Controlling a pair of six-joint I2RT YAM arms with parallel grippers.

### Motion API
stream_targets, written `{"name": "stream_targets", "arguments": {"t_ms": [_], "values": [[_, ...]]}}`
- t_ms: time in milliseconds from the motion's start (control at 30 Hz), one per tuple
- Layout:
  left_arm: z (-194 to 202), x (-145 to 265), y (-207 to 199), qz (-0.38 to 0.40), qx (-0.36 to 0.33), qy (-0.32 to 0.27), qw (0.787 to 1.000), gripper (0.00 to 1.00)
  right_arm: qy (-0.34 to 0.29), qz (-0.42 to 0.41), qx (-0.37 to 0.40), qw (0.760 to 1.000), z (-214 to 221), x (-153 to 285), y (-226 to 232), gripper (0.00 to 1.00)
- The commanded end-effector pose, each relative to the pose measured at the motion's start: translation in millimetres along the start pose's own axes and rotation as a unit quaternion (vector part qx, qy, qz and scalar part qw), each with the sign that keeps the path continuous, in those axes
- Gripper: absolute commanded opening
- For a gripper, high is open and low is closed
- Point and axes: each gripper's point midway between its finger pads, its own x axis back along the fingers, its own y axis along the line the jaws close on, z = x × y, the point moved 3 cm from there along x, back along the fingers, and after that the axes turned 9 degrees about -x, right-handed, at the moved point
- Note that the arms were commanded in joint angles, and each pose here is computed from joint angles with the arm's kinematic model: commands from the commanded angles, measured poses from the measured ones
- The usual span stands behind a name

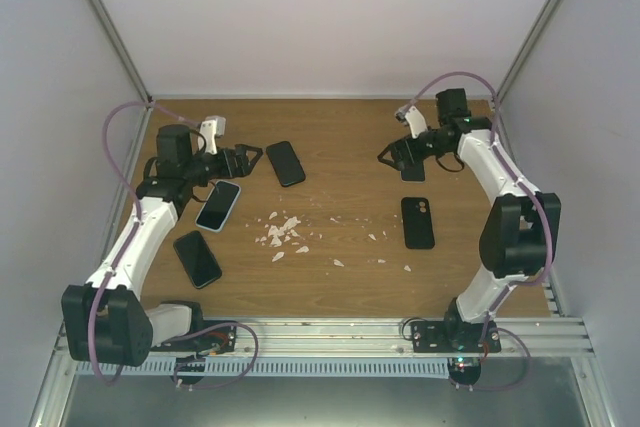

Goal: Take the phone out of the phone case
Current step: Pick up the phone at the center of the board.

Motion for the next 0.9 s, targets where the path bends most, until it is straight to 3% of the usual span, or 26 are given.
{"name": "stream_targets", "arguments": {"t_ms": [0,267,567,867], "values": [[27.0,-3.5,23.5,-0.056,-0.008,0.039,0.998,0.99,-0.037,0.01,0.014,0.999,-25.3,-2.2,14.3,1.0],[56.5,-50.9,47.3,-0.075,0.021,0.12,0.99,0.99,-0.057,0.015,0.008,0.998,-30.0,4.0,18.9,1.0],[65.7,-106.9,45.0,-0.078,0.001,0.16,0.984,0.99,-0.069,0.057,0.027,0.996,-23.1,17.3,16.8,1.0],[73.4,-139.8,68.7,-0.105,-0.001,0.181,0.978,0.99,-0.075,0.077,0.023,0.994,-13.3,27.0,5.3,1.0]]}}
